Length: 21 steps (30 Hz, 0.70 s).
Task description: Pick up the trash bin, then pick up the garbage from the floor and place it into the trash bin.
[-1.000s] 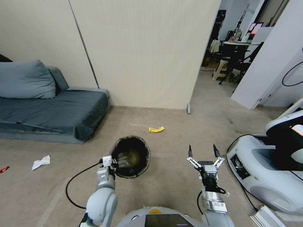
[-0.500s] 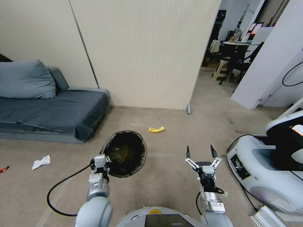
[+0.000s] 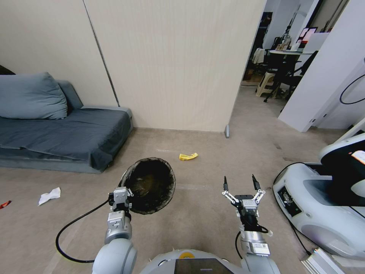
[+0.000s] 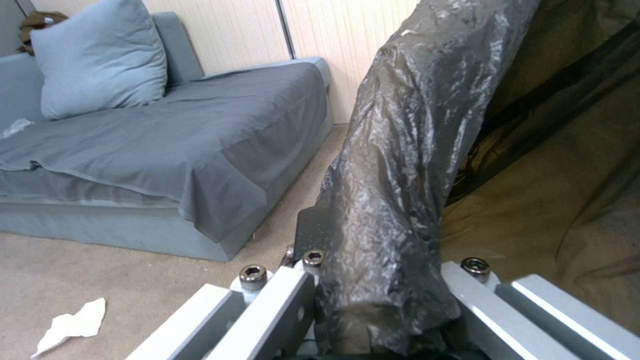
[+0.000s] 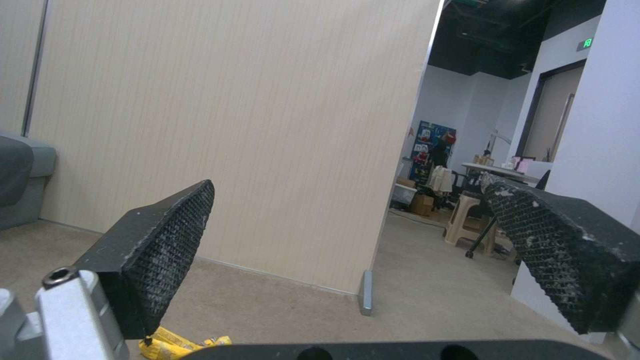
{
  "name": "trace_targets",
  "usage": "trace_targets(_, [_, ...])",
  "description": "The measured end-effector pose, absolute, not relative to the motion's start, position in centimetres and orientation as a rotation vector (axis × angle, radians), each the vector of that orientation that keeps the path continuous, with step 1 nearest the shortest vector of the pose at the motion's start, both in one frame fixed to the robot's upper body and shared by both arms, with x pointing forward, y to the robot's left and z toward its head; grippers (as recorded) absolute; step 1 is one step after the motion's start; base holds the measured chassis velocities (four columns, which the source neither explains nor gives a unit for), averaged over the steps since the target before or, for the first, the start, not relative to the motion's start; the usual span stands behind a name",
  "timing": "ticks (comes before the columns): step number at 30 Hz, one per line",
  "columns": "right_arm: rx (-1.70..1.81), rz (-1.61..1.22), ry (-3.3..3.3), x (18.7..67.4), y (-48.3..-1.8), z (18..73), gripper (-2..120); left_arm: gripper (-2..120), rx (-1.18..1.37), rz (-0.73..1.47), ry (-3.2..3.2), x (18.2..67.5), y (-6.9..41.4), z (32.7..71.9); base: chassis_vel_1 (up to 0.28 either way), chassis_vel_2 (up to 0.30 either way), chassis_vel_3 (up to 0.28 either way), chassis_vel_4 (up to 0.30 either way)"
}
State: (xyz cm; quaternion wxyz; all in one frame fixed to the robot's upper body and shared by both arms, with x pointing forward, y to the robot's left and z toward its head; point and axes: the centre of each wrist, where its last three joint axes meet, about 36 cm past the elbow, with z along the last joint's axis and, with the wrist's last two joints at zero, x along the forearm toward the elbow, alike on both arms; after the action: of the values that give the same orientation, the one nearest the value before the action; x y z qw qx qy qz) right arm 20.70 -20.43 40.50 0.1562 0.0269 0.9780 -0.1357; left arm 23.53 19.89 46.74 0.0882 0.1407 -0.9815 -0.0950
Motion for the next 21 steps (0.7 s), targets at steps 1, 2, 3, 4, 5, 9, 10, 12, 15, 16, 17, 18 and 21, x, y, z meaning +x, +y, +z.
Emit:
trace_targets(1, [0.079, -0.391, 2.800, 20.70, -20.50, 40.50, 100, 1, 0.419, -0.283, -2.925, 23.57, 19.89, 46.76, 0.000, 0.000, 0.000, 0.000])
trace_targets(2, [0.080, -0.392, 2.800, 20.69, -20.53, 40.50, 100, 1, 0.418, -0.282, -2.926, 23.58, 19.86, 46.77, 0.000, 0.000, 0.000, 0.000])
trace_targets(3, [0.081, -0.392, 2.800, 20.69, -20.55, 40.51, 100, 1, 0.418, -0.280, -2.926, 23.60, 19.82, 46.75, 0.000, 0.000, 0.000, 0.000])
trace_targets(4, [0.081, -0.392, 2.800, 20.69, -20.55, 40.51, 100, 1, 0.418, -0.280, -2.926, 23.60, 19.82, 46.75, 0.000, 0.000, 0.000, 0.000])
trace_targets(5, [0.081, -0.392, 2.799, 20.70, -20.56, 40.52, 100, 1, 0.417, -0.279, -2.926, 23.61, 19.80, 46.72, 0.000, 0.000, 0.000, 0.000])
trace_targets(9, [0.083, -0.392, 2.801, 20.69, -20.57, 40.55, 100, 1, 0.417, -0.281, -2.927, 23.63, 19.80, 46.71, 0.000, 0.000, 0.000, 0.000])
trace_targets(10, [0.083, -0.391, 2.802, 20.67, -20.57, 40.54, 100, 1, 0.417, -0.284, -2.927, 23.63, 19.83, 46.71, 0.000, 0.000, 0.000, 0.000])
trace_targets(12, [0.083, -0.390, 2.803, 20.65, -20.57, 40.54, 100, 1, 0.417, -0.288, -2.926, 23.62, 19.85, 46.70, 0.000, 0.000, 0.000, 0.000])
trace_targets(15, [0.086, -0.387, 2.807, 20.58, -20.57, 40.51, 100, 1, 0.415, -0.292, -2.925, 23.59, 19.86, 46.68, 0.000, 0.000, 0.000, 0.000])
trace_targets(16, [0.087, -0.386, 2.809, 20.53, -20.57, 40.49, 100, 1, 0.415, -0.295, -2.926, 23.58, 19.86, 46.68, 0.000, 0.000, 0.000, 0.000])
trace_targets(17, [0.087, -0.386, 2.810, 20.50, -20.57, 40.48, 100, 1, 0.414, -0.296, -2.926, 23.58, 19.85, 46.68, 0.000, 0.000, 0.000, 0.000])
trace_targets(18, [0.087, -0.386, 2.810, 20.50, -20.57, 40.48, 100, 1, 0.414, -0.296, -2.926, 23.58, 19.85, 46.68, 0.000, 0.000, 0.000, 0.000])
trace_targets(21, [0.089, -0.388, 2.811, 20.48, -20.61, 40.47, 100, 1, 0.413, -0.297, -2.927, 23.63, 19.76, 46.71, -0.085, 0.084, 0.088, -0.074])
